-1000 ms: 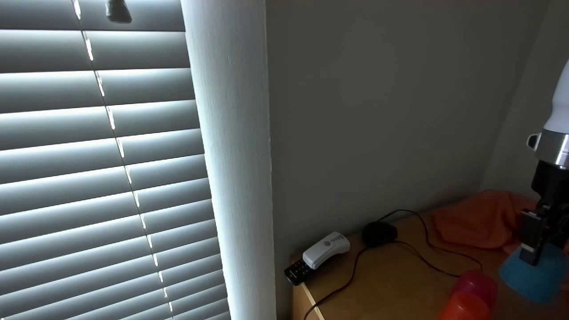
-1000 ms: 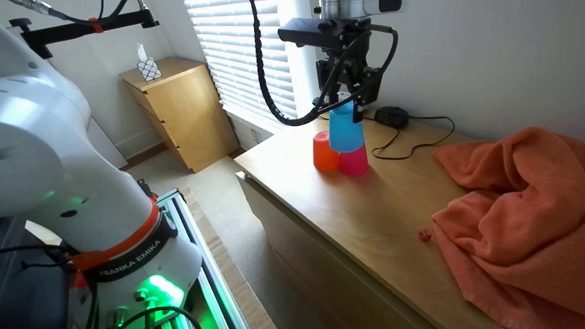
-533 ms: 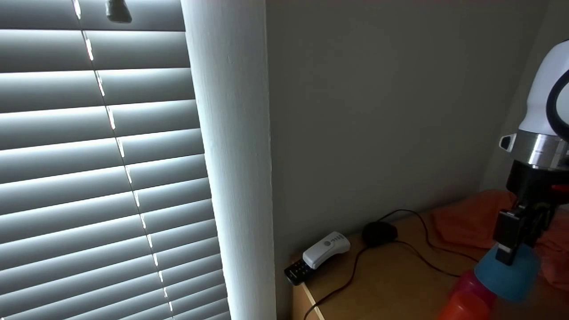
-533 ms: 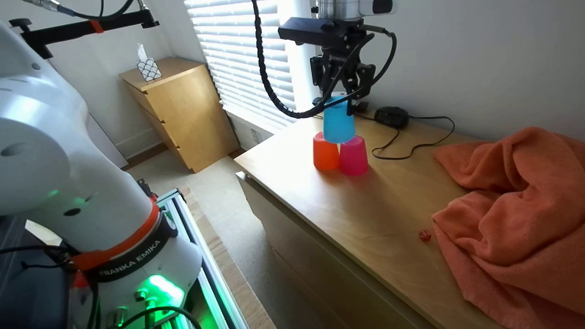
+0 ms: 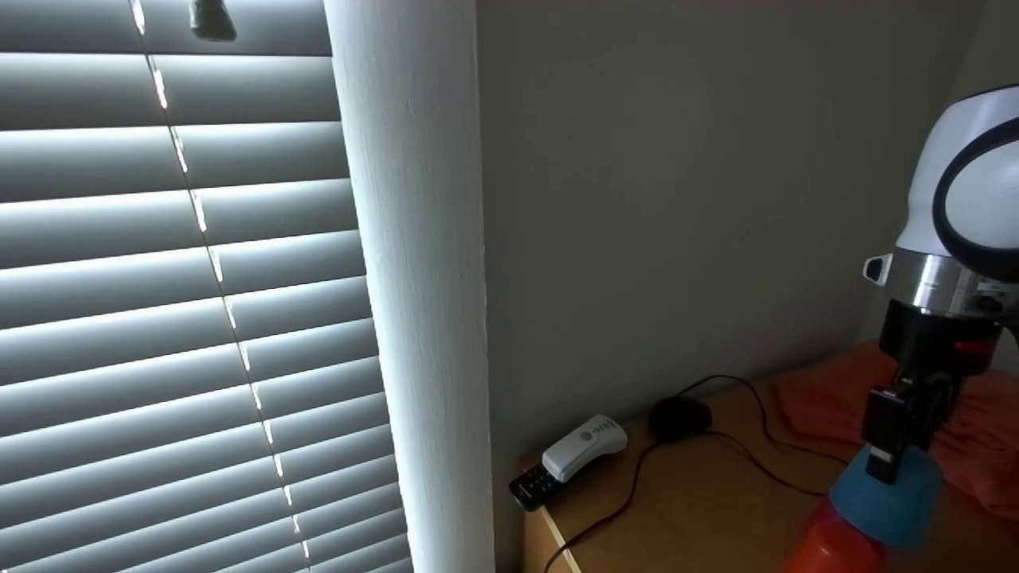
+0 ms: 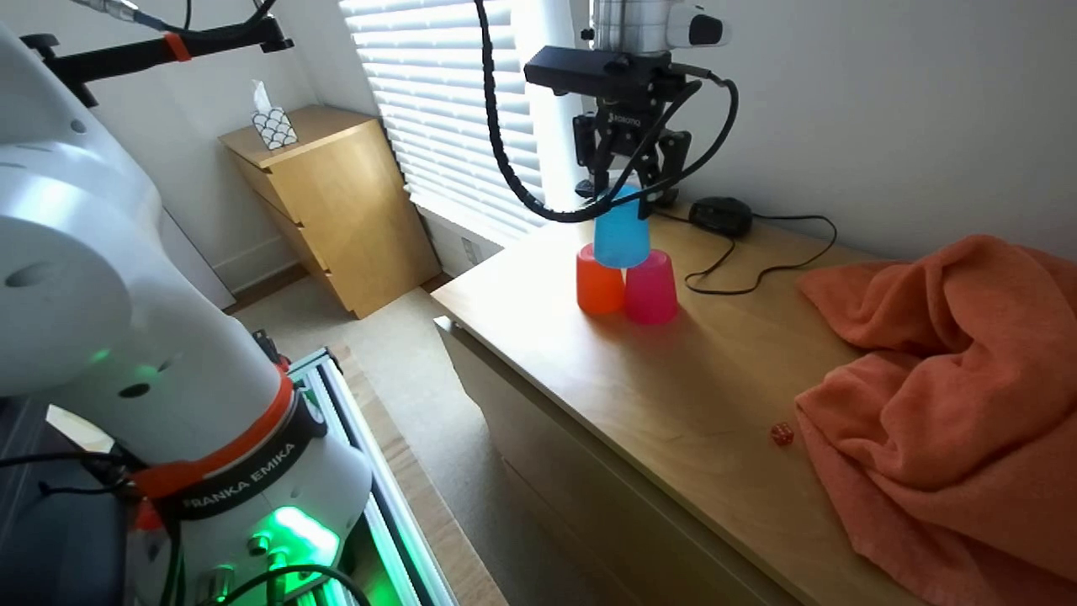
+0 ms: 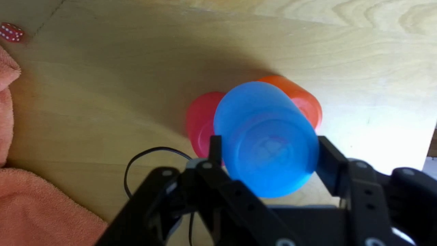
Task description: Move the cups forward then stack them
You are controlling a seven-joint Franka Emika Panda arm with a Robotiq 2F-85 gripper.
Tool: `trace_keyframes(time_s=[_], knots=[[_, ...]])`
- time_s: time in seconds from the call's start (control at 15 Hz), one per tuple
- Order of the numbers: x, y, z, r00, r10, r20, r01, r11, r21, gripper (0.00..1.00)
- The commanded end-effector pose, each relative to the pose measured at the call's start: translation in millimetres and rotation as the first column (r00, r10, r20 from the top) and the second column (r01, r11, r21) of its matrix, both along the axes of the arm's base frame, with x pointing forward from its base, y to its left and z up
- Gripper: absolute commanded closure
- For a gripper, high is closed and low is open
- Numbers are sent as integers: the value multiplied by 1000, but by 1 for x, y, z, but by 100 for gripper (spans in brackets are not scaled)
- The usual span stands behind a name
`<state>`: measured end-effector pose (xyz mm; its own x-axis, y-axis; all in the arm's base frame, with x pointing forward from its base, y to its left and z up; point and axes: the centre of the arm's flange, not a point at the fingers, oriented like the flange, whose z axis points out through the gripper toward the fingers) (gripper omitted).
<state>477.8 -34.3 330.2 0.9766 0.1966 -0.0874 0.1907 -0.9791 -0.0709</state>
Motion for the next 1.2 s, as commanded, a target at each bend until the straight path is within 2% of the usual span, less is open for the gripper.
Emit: trace_keyframes(time_s=[0.0,1.13], knots=[[7,7,-3,999,20,-25,-20,1000,-2,58],[19,21,-16,995,85,-53,-87,995,-42,58]])
